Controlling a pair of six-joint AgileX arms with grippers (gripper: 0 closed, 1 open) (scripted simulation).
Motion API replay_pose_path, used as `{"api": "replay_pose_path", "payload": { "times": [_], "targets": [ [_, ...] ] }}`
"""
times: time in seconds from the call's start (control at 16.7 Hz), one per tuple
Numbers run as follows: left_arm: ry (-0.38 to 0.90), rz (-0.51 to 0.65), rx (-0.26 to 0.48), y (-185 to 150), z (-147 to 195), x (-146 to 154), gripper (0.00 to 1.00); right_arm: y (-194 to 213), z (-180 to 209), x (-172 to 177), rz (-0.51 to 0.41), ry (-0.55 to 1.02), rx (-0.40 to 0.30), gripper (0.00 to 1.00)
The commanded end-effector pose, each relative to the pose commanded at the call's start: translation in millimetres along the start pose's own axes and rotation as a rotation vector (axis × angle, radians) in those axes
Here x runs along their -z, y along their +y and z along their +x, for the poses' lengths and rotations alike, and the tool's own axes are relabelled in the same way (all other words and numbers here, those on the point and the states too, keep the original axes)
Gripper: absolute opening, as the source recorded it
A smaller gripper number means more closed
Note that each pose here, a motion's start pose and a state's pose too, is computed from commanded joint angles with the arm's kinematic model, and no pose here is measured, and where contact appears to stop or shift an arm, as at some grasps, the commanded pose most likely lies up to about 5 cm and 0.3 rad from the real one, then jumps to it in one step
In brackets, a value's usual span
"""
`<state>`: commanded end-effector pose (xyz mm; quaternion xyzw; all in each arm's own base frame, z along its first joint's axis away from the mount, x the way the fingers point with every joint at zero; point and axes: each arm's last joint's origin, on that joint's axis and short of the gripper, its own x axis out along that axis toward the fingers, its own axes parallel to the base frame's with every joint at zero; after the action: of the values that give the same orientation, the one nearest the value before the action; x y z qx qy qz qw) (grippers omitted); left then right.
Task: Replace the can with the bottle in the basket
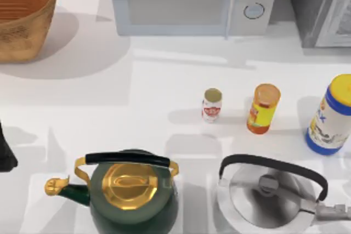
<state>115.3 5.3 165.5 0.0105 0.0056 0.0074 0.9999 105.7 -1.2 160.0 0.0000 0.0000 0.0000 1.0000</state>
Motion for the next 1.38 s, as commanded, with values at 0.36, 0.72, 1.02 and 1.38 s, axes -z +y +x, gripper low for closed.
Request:
{"api": "replay_pose_path", "payload": {
  "times": [0.36, 0.72, 1.02, 1.38],
  "targets": [
    [0.092, 0.033, 0.012, 20.9, 32.6, 3.6, 1.0, 0.0, 0.0, 0.0, 0.0, 0.0, 0.0, 1.0],
    [0.215, 0.021, 0.034, 55.9, 64.6, 36.5, 1.0, 0.0, 0.0, 0.0, 0.0, 0.0, 0.0, 1.0],
    [0.278, -0.008, 0.038, 79.6, 72.3, 68.6, 1.0, 0.0, 0.0, 0.0, 0.0, 0.0, 0.0, 1.0],
    [0.289, -0.016, 0.037, 85.7, 72.3, 77.7, 1.0, 0.0, 0.0, 0.0, 0.0, 0.0, 0.0, 1.0]
  ]
}}
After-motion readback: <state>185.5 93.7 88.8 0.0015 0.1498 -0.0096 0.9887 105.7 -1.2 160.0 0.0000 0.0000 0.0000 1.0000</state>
